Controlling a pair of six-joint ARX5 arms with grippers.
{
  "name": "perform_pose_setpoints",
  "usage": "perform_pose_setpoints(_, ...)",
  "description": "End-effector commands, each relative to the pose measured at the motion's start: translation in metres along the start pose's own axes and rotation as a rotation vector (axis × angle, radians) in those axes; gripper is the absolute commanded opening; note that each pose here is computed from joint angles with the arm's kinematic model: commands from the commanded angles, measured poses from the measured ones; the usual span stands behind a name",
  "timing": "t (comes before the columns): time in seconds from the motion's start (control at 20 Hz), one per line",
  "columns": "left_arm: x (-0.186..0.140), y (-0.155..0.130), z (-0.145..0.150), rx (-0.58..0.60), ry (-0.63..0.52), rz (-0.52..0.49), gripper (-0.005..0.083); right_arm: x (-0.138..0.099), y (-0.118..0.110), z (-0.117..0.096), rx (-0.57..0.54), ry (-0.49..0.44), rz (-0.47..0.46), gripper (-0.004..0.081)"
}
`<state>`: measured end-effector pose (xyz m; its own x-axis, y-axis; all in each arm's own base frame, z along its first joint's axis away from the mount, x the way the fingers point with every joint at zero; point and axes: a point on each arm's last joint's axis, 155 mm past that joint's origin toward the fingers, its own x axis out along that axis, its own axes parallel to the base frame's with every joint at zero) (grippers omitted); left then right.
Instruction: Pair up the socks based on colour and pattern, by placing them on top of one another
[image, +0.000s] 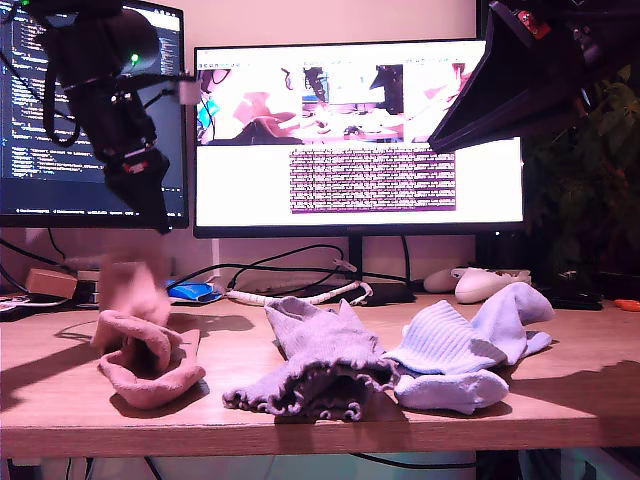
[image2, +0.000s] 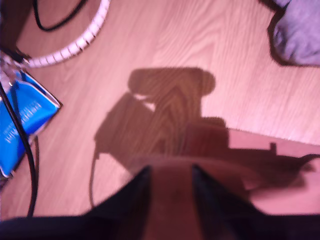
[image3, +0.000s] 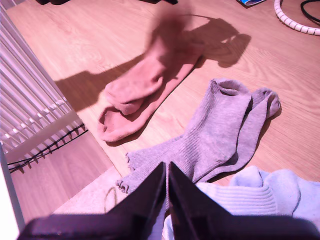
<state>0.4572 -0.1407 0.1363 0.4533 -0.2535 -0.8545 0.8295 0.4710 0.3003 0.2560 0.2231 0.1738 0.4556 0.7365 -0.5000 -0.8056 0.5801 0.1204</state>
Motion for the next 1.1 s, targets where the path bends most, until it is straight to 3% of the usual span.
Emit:
perform_pose_setpoints(0.0,0.010,-0.003,-0.008,-0.013,0.027,-0.014,0.0378,0.001,0.001,-0.006,0.003,0.006,0.006,-0.0009)
perform_pose_setpoints(0.1,0.007,-0.004,-0.012,-0.037,0.053,-0.005,0.0323,0.001,0.001,-0.007,0.004,0.008,0.006,-0.0009)
perform_pose_setpoints(0.25,-0.004,-0.026,-0.021,-0.137,0.095,-0.083,-0.0035,0.001,0.001,-0.008,0.006,0.013,0.006,-0.0009)
perform_pose_setpoints(0.4,-0.020,-0.033,-0.011,-0.290,0.051,-0.113,-0.0022,0.001,-0.002,-0.005,0.000,0.003,-0.007,-0.0009)
perform_pose_setpoints(0.7,-0.063,-0.032,0.016,-0.360,-0.107,-0.053,-0.0022,-0.003,-0.035,0.005,-0.009,-0.032,-0.170,-0.0010)
perform_pose_setpoints(0.85,-0.071,-0.050,0.006,-0.358,-0.188,-0.021,-0.0022,-0.008,-0.052,0.012,0.008,-0.062,-0.239,-0.0010)
perform_pose_setpoints(1.05,-0.081,-0.096,-0.011,-0.289,-0.353,-0.015,-0.0021,-0.010,-0.054,0.021,-0.002,-0.100,-0.248,-0.0010)
